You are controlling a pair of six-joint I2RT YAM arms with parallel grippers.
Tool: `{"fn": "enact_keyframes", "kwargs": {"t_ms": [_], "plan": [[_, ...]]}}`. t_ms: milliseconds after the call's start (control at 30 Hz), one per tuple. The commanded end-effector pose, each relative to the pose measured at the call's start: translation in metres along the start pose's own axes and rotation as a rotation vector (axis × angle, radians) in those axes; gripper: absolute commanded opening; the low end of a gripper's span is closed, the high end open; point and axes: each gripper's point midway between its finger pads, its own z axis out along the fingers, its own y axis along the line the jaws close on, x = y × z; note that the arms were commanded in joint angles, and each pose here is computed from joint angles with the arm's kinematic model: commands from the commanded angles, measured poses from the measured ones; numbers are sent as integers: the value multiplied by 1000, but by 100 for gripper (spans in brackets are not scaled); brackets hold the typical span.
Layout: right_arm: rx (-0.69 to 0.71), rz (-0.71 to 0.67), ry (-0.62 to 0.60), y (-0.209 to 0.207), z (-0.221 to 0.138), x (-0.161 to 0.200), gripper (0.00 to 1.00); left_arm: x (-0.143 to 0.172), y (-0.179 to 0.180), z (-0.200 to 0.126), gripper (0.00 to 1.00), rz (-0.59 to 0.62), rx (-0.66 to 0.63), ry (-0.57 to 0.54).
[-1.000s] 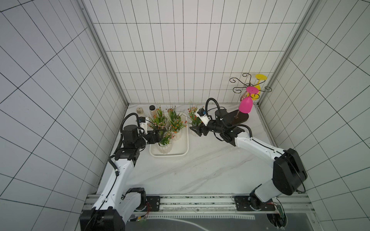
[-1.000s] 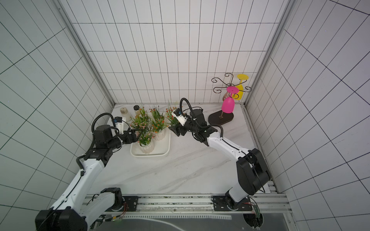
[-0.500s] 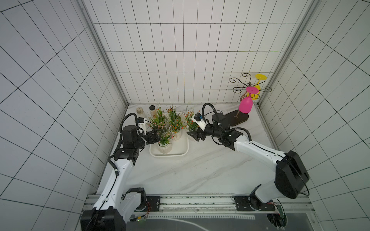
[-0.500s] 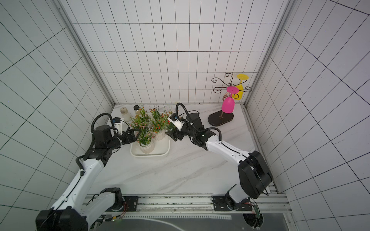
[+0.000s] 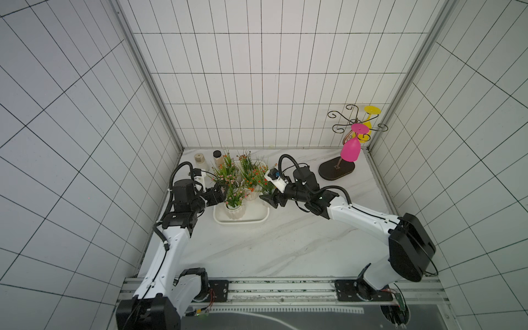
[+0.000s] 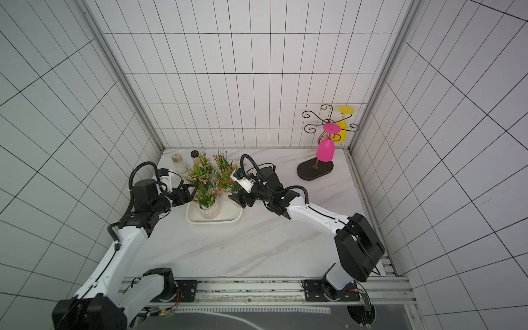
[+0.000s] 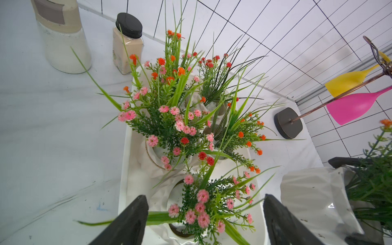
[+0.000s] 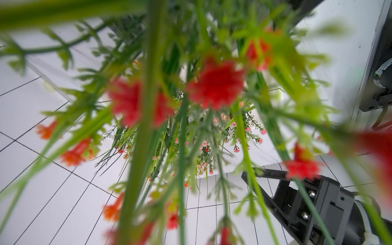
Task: Put the potted gypsophila into the storage box
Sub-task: Place the baby's breath potted plant at the storage box.
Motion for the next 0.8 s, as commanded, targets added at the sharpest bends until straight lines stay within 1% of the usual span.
{"fn": "enact_keyframes", "kwargs": {"t_ms": [0, 367, 767], "plan": [[1, -30, -80, 6, 6, -19, 72, -3, 6, -1, 85, -16, -28, -8], [-44, -35, -70, 23, 33, -16, 71, -6, 8, -2, 85, -26, -32, -18], [-66, -24, -89, 32, 58, -20, 71, -7, 10, -4, 88, -37, -34, -25]]}}
